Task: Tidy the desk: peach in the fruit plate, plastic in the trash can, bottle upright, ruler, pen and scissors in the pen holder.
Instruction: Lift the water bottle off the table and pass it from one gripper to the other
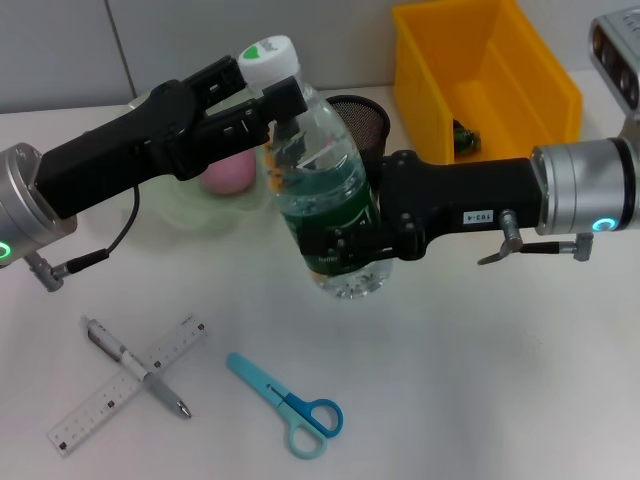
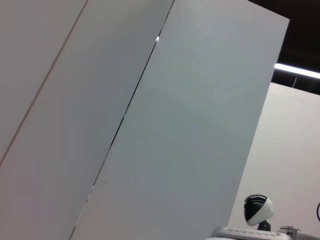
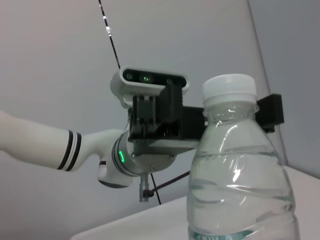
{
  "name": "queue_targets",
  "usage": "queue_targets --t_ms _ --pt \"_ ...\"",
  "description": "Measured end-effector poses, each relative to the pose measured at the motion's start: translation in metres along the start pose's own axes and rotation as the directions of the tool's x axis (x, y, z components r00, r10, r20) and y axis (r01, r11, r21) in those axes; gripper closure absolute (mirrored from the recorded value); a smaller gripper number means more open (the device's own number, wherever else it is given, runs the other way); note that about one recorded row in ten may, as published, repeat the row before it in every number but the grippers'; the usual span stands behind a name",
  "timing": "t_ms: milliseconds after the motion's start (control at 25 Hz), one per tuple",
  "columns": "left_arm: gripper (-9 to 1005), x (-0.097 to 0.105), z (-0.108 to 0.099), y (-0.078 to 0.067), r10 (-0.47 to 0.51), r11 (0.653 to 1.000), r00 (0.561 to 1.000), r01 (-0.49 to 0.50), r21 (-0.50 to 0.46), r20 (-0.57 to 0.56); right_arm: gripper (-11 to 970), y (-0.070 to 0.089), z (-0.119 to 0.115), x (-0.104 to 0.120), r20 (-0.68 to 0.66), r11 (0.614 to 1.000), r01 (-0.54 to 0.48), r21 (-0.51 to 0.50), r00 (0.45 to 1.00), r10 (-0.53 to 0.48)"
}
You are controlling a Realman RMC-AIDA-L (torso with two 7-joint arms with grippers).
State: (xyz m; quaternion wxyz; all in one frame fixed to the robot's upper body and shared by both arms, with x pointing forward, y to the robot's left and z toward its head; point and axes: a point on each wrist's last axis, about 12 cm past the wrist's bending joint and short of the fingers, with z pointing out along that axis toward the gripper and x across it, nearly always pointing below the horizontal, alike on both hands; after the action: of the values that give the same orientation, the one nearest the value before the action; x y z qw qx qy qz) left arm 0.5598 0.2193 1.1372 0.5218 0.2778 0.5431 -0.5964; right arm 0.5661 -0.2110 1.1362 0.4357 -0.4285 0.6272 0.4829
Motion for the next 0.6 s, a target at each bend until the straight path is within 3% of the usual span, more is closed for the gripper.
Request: queue_targets --t_ms 440,600 --pt "141 0.0022 0.0037 -0.0012 0.018 1.0 1.0 -0.018 0.021 -0.019 188 -0.0009 0.003 -0.0002 -0.005 1.0 -0.001 -0.003 1.0 0.001" --pt "255 0.0034 0.0038 -0.0015 0.02 1.0 1.0 -0.02 0.02 -0.01 188 -0.0011 0.0034 -0.0008 -0.006 1.0 0.001 -0.004 1.0 -0.001"
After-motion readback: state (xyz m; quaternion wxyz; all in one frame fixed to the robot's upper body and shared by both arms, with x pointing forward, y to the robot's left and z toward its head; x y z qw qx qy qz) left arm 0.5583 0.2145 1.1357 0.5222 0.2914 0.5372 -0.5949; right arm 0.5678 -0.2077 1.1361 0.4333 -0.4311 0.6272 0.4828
